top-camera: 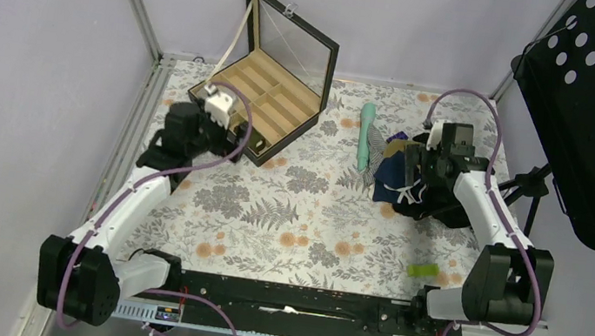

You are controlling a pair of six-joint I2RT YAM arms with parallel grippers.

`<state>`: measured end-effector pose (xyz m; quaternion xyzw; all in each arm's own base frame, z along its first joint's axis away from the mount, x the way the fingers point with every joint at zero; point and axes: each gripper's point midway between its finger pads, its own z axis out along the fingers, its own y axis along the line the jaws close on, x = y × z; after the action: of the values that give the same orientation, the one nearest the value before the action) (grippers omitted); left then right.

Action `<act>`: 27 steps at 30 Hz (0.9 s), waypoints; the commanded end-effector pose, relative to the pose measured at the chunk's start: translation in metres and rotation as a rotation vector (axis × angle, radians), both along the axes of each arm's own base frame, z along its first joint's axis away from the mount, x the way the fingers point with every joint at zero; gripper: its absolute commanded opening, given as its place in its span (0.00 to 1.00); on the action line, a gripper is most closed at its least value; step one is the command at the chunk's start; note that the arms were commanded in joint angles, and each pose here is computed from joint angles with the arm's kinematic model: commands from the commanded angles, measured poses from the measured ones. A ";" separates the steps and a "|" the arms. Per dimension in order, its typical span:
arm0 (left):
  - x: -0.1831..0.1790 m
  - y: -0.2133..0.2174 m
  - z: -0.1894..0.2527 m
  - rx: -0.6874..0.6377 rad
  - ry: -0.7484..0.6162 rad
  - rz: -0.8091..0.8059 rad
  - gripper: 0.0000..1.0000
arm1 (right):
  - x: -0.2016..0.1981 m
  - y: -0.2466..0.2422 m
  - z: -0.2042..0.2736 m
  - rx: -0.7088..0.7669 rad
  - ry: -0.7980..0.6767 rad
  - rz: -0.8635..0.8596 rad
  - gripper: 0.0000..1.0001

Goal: Roll the underwear
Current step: Move the underwear to the center of the board.

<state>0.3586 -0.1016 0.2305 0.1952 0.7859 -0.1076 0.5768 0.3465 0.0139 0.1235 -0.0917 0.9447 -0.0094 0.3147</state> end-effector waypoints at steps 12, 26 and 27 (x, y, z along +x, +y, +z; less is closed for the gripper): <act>-0.054 -0.055 -0.074 0.022 0.361 -0.343 0.95 | -0.024 0.061 0.041 0.186 -0.092 0.374 0.99; -0.064 -0.061 -0.070 -0.039 0.362 -0.353 0.96 | 0.041 0.074 0.035 0.141 -0.132 0.265 0.82; -0.065 -0.061 -0.071 -0.034 0.360 -0.354 0.96 | 0.043 0.073 0.033 0.125 -0.132 0.278 0.80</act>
<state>0.2959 -0.1547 0.1423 0.2827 0.8508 -0.2362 0.3747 0.3638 0.0929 0.1448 -0.2080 0.9070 0.1199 0.3460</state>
